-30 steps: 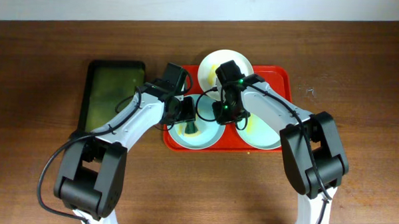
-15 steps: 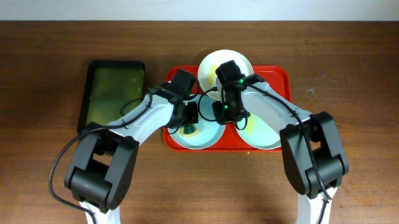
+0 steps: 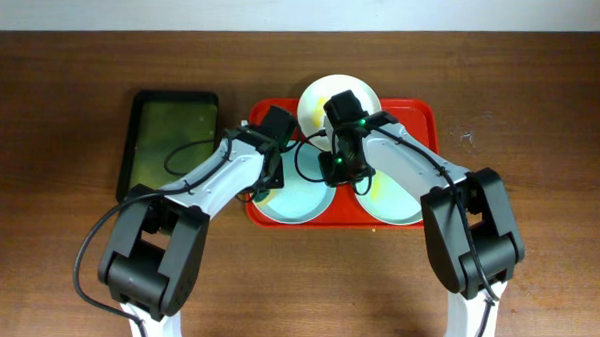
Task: Clean dirty plates on tray and stack at the side
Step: 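Scrub the light blue plate with the sponge while right gripper holds it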
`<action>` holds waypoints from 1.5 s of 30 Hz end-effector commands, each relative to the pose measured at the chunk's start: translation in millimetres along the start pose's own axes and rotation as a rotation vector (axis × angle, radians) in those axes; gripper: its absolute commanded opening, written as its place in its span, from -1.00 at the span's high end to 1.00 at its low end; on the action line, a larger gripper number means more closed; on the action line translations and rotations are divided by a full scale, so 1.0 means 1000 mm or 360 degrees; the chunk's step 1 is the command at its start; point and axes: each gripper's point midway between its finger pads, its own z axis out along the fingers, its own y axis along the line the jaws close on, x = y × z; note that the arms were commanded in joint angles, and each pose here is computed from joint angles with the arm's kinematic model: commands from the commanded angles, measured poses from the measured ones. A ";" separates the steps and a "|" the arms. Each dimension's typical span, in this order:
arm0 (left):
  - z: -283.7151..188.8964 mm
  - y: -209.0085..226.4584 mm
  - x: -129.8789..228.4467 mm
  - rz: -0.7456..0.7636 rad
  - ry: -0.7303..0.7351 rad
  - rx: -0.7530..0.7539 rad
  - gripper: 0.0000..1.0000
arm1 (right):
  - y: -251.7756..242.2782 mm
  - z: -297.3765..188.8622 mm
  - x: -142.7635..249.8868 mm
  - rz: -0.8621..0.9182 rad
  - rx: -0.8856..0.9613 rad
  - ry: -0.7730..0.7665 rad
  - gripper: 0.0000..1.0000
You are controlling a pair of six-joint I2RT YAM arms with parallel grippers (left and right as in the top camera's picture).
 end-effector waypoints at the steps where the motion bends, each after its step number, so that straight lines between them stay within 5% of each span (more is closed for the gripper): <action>1: -0.013 -0.018 -0.022 -0.0010 -0.0038 0.0141 1.00 | 0.000 0.000 -0.003 0.0008 0.0019 -0.0011 0.65; 4: -0.022 -0.067 -0.011 0.0000 0.0095 0.0580 1.00 | 0.000 0.000 -0.003 0.0007 0.0018 -0.0015 0.65; 6: -0.020 -0.074 -0.010 0.0008 0.0105 0.0616 1.00 | 0.000 0.000 -0.003 0.0007 0.0018 -0.0017 0.66; 9: 0.001 -0.072 -0.004 0.0011 0.0153 0.0551 1.00 | 0.000 0.000 -0.003 0.0007 0.0018 -0.0013 0.66; 17: 0.028 0.005 -0.006 0.0032 0.0064 -0.0124 1.00 | 0.000 0.000 -0.002 0.0007 0.0019 -0.0011 0.67; 23: 0.003 0.015 -0.014 0.0037 0.0066 -0.0185 1.00 | 0.000 0.000 -0.003 0.0007 0.0019 -0.0017 0.68; 25: -0.010 0.009 -0.020 0.0022 0.0047 -0.0120 1.00 | 0.000 0.000 -0.003 0.0007 0.0019 -0.0017 0.68; 30: -0.019 -0.054 0.007 0.0109 0.0295 0.0461 1.00 | 0.001 0.000 -0.004 0.0006 0.0018 -0.0021 0.67; 34: -0.007 -0.061 0.019 0.0132 0.0302 0.0496 1.00 | 0.000 0.000 -0.003 0.0007 0.0018 -0.0017 0.68; 45: 0.009 0.032 0.006 0.0202 0.0080 -0.0324 1.00 | 0.000 0.000 -0.002 0.0008 0.0020 -0.0010 0.80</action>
